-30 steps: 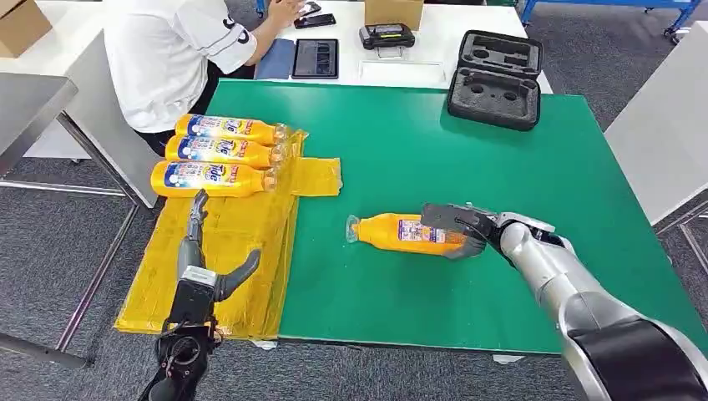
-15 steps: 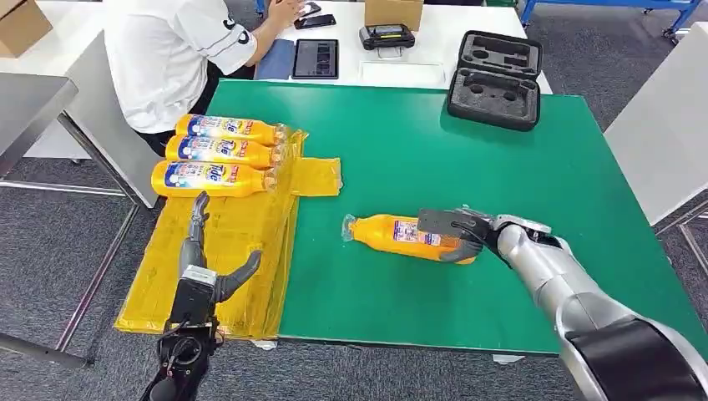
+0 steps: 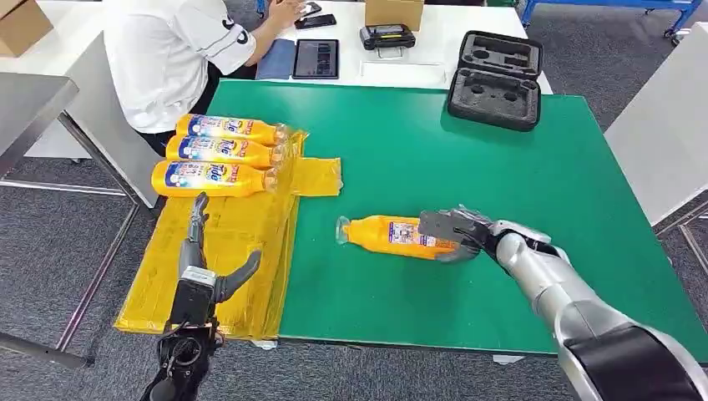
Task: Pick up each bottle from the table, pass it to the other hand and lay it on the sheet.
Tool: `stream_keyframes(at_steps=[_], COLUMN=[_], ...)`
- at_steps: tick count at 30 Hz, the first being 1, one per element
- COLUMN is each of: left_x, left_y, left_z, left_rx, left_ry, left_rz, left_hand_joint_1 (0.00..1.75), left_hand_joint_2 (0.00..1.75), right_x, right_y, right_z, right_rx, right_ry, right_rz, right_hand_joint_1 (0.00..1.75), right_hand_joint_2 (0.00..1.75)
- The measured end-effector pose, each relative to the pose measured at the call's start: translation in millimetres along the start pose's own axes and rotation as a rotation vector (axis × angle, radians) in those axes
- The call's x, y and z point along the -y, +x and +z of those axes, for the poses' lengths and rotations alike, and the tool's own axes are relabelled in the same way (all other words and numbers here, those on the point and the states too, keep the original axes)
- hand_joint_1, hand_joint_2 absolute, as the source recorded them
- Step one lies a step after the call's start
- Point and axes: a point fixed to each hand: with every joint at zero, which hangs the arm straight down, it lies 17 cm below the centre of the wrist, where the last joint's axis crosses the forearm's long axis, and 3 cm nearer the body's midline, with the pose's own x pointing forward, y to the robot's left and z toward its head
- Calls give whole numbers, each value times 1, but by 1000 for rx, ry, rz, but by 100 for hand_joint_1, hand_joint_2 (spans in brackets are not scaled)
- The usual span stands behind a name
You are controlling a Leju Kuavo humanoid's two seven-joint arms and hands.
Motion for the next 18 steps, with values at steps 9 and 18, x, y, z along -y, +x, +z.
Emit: stream_keyframes(at_steps=[9, 18], left_x=[-9, -13], left_y=[2, 10], left_z=[8, 9], left_rx=[-21, -62], left_ry=[27, -3], left_rz=[86, 436], left_hand_joint_1=[0, 0], left_hand_joint_2=[175, 175], right_x=[26, 29], right_y=[102, 141], right_z=[5, 29], right_rx=[418, 582], right_ry=[-345, -459], right_rz=[-204, -357], right_hand_joint_1=[175, 175], right_hand_joint_2=[175, 175])
